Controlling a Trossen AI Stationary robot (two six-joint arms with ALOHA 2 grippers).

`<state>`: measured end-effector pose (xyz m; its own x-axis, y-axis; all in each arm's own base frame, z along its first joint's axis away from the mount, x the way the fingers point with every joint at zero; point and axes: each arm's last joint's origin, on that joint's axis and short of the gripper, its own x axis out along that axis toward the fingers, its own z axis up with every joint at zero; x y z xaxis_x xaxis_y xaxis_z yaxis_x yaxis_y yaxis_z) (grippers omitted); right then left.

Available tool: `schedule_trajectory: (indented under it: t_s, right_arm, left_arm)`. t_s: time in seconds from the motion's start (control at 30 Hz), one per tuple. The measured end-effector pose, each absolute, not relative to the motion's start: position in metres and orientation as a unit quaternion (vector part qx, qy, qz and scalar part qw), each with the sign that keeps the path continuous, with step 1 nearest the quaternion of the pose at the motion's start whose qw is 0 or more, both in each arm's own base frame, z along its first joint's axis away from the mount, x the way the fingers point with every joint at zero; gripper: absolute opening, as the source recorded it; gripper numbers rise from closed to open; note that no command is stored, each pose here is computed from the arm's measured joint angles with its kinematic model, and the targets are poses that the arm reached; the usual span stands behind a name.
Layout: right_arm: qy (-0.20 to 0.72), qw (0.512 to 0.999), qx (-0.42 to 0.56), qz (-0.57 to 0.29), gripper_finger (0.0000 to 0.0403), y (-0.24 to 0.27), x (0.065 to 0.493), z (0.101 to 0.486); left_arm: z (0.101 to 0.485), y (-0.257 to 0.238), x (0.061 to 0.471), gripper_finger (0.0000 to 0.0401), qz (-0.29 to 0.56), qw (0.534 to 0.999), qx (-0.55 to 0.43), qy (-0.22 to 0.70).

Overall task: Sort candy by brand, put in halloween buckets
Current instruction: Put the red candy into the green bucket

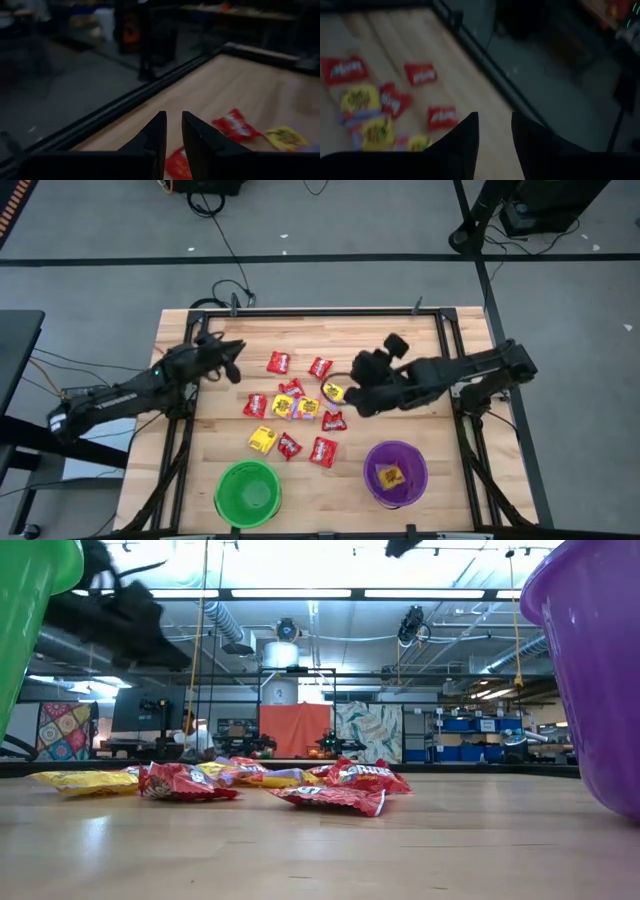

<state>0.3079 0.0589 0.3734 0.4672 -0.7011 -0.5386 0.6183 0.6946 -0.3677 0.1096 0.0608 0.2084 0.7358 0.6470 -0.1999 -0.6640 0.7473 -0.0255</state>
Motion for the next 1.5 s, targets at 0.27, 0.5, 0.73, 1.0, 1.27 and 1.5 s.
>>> schedule_trajectory:
  t_s: [0.27,0.5,0.73,1.0,1.27,1.5]
  right_arm:
    - [0.297,0.858,-0.127,-0.4,0.0128,0.034,0.295,0.408]
    - [0.291,0.853,-0.14,-0.411,0.0129,0.02,0.263,0.43]
    - [0.303,0.86,-0.136,-0.387,0.0129,0.017,0.242,0.439]
    - [0.335,0.851,-0.143,-0.379,0.0129,0.016,0.235,0.434]
    - [0.345,0.854,-0.141,-0.363,0.0129,0.019,0.234,0.433]
    - [0.345,0.855,-0.138,-0.361,0.0129,0.02,0.234,0.432]
  left_arm:
    - [0.228,0.091,0.168,0.0067,0.383,0.897,-0.054,0.214]
    - [0.199,0.118,0.208,0.0083,0.436,0.834,-0.031,0.336]
    - [0.188,0.128,0.231,0.0158,0.398,0.844,-0.079,0.35]
    - [0.189,0.133,0.24,0.0254,0.369,0.853,-0.109,0.353]
    - [0.157,0.135,0.245,0.0278,0.373,0.819,-0.159,0.405]
    - [0.138,0.136,0.247,0.0278,0.38,0.798,-0.178,0.432]
